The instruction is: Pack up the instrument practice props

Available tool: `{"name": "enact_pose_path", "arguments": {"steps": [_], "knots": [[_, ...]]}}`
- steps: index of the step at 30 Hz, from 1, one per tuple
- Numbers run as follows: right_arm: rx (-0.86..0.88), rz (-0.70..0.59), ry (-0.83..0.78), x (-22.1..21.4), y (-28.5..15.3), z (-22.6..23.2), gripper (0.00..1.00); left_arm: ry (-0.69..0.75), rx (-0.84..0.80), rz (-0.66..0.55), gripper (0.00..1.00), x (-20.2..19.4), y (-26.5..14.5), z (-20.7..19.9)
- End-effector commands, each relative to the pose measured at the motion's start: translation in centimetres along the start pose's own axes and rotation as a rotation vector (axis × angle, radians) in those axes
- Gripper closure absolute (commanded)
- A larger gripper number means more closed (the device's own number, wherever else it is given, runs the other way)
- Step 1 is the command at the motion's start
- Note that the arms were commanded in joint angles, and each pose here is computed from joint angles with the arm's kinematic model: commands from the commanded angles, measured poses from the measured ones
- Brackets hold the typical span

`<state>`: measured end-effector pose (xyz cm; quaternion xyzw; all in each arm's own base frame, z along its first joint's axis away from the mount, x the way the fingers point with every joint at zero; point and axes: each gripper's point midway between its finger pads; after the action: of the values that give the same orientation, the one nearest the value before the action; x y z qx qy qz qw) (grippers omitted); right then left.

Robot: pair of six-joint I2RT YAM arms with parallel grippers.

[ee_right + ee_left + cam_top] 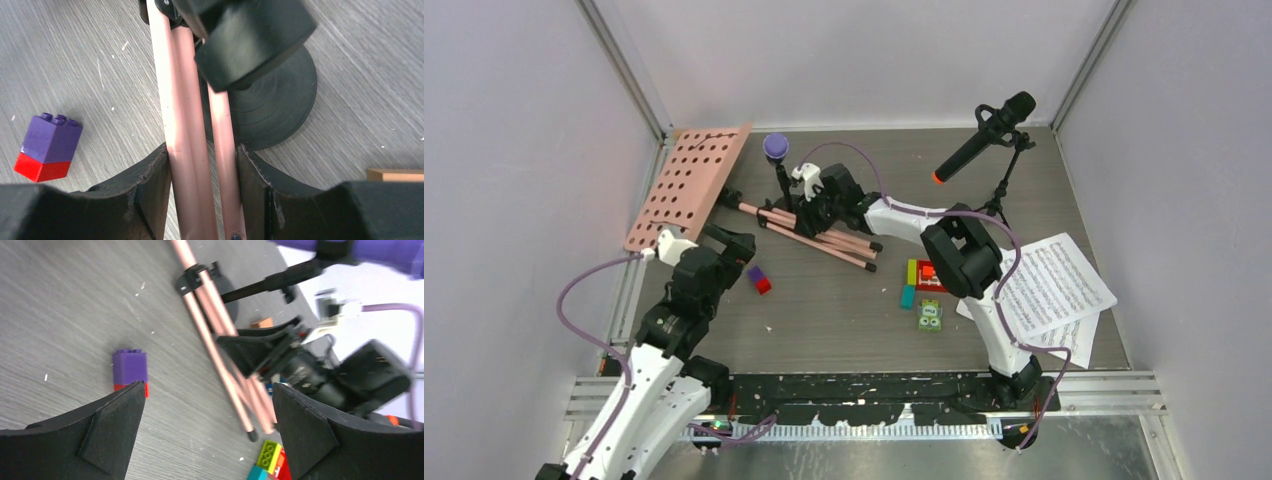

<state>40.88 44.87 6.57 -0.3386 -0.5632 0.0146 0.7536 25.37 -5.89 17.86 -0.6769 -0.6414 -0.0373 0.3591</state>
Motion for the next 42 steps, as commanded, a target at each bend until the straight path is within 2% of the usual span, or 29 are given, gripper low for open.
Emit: {"name": "enact_pose_path", "arguments": {"steps": [1, 4, 5, 6, 8, 10, 11, 13, 17, 24, 28, 31, 36, 42], "knots": [[0.038, -0.224, -0.089, 7.3, -1.7, 5.1, 0.99, 0.064, -0.058, -0.033, 0.00, 2.4, -2.5, -2.1], [0.009, -0.219, -0.125, 5.8, -1.7, 7.0, 0.99, 0.093, -0.098, -0.049, 0.00, 3.3, -3.6, -3.1], [-0.006, -0.224, -0.131, 5.3, -1.8, 7.5, 0.96, 0.102, -0.105, -0.053, 0.00, 3.6, -3.9, -3.2], [-0.024, -0.230, -0.158, 5.1, -1.9, 7.9, 0.88, 0.111, -0.109, -0.055, 0.00, 3.7, -4.1, -3.3], [-0.063, -0.244, -0.179, 4.8, -2.3, 8.3, 0.66, 0.131, -0.112, -0.060, 0.00, 3.9, -4.4, -3.4], [-0.087, -0.259, -0.186, 5.0, -3.1, 8.5, 0.35, 0.157, -0.114, -0.060, 0.00, 4.1, -4.5, -3.5], [-0.095, -0.268, -0.181, 5.2, -3.5, 8.4, 0.24, 0.181, -0.118, -0.059, 0.00, 4.1, -4.6, -3.5], [-0.117, -0.291, -0.180, 6.2, -4.9, 8.4, 0.14, 0.223, -0.129, -0.051, 0.00, 4.0, -4.7, -3.6], [-0.095, -0.328, -0.176, 8.1, -7.9, 9.4, 0.01, 0.293, -0.164, -0.046, 0.00, 4.1, -5.2, -4.0], [-0.084, -0.471, -0.064, 10.2, -15.1, 10.9, 0.00, 0.364, -0.231, -0.037, 0.00, 3.6, -5.3, -4.6], [-0.101, -0.504, 0.026, 8.1, -18.4, 11.1, 0.00, 0.400, -0.289, 0.014, 0.00, 1.7, -4.0, -5.1], [-0.188, -0.496, 0.098, 5.4, -20.7, 9.9, 0.00, 0.420, -0.339, 0.036, 0.00, 0.2, -2.6, -5.4], [-0.282, -0.444, 0.173, 1.8, -23.7, 8.7, 0.00, 0.444, -0.409, -0.019, 0.00, -0.5, -0.3, -6.1], [-0.300, -0.499, 0.239, 1.5, -27.4, 8.9, 0.00, 0.538, -0.444, -0.052, 0.00, -0.8, 3.4, -9.0]]}}
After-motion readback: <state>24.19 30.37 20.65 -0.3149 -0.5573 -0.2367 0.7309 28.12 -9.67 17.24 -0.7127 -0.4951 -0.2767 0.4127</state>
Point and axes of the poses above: each gripper's point midway between its finger pads, its own y axis out along the fingers, its own z axis along the line the jaws close on, x = y × z, and after that the axes turned 5 degrees about -y, right-handed
